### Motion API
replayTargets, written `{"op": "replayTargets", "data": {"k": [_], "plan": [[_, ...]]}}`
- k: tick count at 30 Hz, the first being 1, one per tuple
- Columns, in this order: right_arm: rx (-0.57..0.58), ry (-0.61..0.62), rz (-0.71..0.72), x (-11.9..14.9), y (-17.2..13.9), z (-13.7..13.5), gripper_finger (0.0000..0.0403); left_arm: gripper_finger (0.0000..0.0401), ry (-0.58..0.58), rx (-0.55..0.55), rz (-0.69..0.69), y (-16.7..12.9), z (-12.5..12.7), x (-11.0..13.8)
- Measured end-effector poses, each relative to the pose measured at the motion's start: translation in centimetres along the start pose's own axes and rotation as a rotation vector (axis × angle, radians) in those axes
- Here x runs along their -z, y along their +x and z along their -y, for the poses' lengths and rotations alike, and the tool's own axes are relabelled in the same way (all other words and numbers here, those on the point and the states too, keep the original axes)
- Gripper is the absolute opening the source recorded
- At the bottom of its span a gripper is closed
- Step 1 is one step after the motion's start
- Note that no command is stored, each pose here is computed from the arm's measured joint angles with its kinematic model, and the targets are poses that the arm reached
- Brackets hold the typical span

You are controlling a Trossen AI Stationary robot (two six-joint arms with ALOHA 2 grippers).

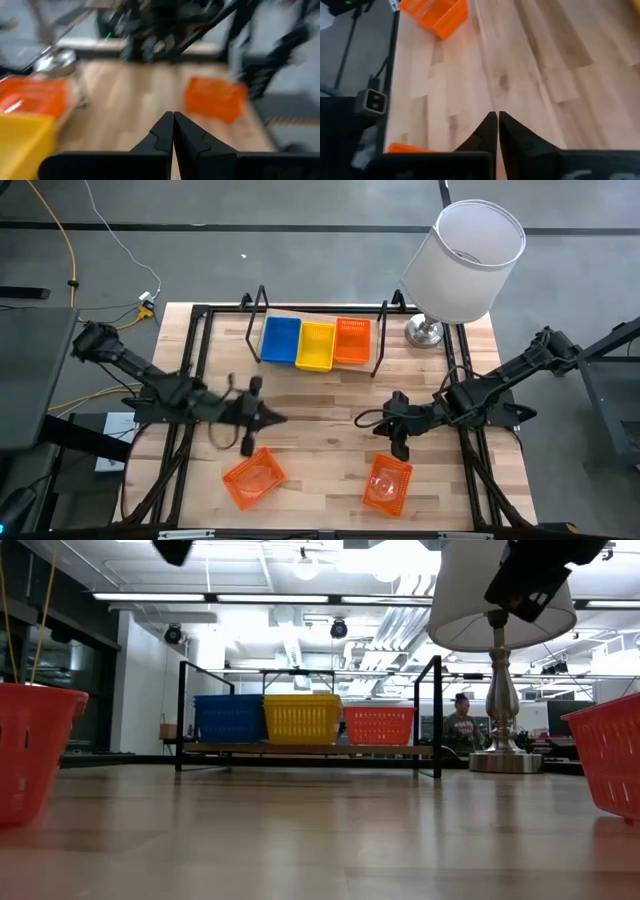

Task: Stack baskets on shelf by color
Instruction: Stack the right orange bin on the orange bin on the shelf

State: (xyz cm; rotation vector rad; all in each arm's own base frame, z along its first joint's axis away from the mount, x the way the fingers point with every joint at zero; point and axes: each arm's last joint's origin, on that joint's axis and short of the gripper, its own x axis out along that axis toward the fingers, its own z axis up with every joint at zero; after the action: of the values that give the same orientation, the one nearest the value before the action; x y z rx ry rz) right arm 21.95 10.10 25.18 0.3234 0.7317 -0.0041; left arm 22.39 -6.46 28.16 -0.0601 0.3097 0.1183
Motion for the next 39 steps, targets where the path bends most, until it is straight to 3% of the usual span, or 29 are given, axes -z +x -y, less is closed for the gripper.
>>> {"op": "replayTargets", "data": {"k": [5,11,15,20,29,39], "plan": [[-0.034,0.044,-0.022,0.4,-0.1,-0.6,0.005,0.0,-0.043,0.102,0.164,-1.5,2.3,4.5],[-0.11,0.15,-0.126,1.4,-0.3,-1.5,0.0123,0.0,-0.117,0.091,0.284,-3.3,3.0,8.5],[-0.035,0.161,-0.245,3.1,0.0,-1.7,0.0136,0.0,-0.144,0.038,0.299,-4.1,3.0,10.0],[0.078,0.163,-0.374,5.0,1.6,-1.7,0.0137,0.0,-0.151,-0.041,0.299,-4.3,2.9,10.5],[0.063,0.16,-0.468,6.4,4.7,-2.4,0.0137,0.0,-0.145,-0.033,0.294,-4.3,2.9,10.6],[0.114,0.142,-0.502,7.4,6.0,-2.3,0.0137,0.0,-0.175,-0.003,0.263,-4.2,2.9,11.0]]}}
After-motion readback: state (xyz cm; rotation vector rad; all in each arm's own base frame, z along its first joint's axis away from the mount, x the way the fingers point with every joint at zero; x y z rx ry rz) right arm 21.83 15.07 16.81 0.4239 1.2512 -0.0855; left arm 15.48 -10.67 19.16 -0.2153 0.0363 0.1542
